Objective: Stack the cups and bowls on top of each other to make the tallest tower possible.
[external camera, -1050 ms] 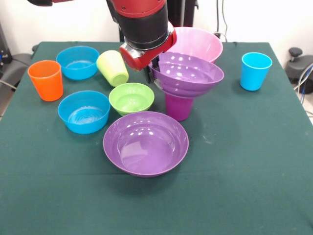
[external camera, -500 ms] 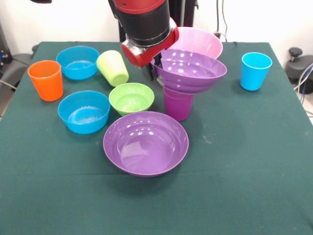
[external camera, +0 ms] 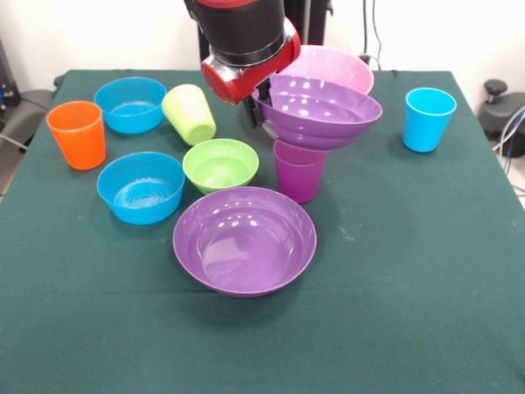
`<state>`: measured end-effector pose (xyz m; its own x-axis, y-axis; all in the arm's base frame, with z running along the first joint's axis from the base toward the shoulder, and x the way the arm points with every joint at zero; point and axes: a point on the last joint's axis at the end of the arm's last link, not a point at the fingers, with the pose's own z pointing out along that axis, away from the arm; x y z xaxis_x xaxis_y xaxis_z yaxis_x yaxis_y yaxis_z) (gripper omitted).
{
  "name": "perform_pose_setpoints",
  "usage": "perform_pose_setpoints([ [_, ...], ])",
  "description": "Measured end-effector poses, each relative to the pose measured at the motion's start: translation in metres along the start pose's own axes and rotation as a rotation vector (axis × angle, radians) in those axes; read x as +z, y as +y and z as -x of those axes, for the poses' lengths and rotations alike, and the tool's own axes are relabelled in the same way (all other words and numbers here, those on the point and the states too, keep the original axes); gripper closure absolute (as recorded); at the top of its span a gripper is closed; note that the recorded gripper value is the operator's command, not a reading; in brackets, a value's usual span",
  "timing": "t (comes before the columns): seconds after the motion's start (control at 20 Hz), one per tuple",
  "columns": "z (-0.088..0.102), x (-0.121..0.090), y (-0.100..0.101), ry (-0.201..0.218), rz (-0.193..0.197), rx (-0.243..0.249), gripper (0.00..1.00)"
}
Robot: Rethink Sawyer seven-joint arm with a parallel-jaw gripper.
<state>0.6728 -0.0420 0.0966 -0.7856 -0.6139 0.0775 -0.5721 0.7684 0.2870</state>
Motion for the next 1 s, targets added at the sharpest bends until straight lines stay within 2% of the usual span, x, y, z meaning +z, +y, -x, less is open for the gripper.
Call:
perform_pose_setpoints([
  [0.4,-0.001,0.003,0.001,0.006,-0.003,-0.004,1.00],
  [1.0,-0.003,0.034,0.006,0.037,0.016,-0.026,1.00],
])
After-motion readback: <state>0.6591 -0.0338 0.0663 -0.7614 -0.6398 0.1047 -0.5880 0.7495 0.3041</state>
